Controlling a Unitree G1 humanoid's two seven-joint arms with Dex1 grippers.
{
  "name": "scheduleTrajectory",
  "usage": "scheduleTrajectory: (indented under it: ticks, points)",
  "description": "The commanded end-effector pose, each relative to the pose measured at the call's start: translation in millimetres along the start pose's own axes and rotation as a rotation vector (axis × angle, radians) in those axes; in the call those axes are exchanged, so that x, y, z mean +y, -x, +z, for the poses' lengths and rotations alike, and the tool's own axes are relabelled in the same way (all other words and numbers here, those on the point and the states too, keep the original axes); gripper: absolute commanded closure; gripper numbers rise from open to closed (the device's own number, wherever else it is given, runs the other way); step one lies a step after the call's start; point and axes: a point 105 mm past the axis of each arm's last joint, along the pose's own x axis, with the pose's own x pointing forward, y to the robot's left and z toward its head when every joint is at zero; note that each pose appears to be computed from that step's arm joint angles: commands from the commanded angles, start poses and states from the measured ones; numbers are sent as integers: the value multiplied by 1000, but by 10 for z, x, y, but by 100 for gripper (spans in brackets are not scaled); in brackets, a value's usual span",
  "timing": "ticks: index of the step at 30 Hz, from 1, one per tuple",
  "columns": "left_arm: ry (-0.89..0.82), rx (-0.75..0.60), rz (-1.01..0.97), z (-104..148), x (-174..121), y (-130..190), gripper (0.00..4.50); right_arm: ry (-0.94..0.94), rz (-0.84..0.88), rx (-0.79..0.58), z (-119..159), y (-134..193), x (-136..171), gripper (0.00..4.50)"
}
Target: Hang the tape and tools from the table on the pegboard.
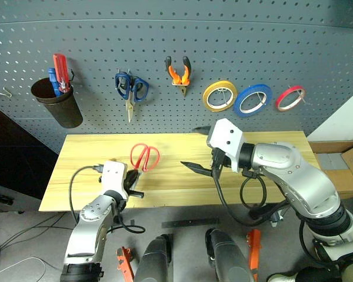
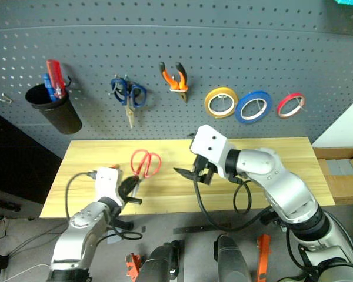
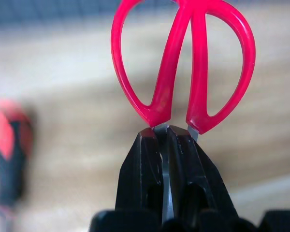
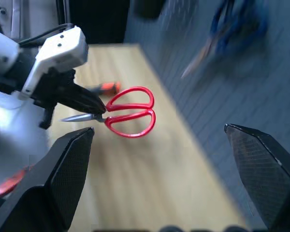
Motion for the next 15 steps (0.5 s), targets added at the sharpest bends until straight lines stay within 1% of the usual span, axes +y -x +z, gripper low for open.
scheduleTrajectory:
  ticks: [1, 6, 9, 11, 15]
  points:
    - [-115, -181, 51, 420, 95, 131, 445, 87, -46, -102, 235, 35, -82, 0]
    - [-232, -313, 84, 741, 167, 210, 445, 94, -79, -123, 249, 27, -166, 0]
    - [-214, -331, 161, 848, 324, 164, 445, 96, -100, -126, 239, 20, -232, 0]
    - [-216, -360, 199, 970, 417, 103, 445, 98, -113, -128, 236, 11, -267, 0]
    - [-229, -414, 195, 1176, 448, -12, 445, 101, -118, -130, 232, -13, -285, 0]
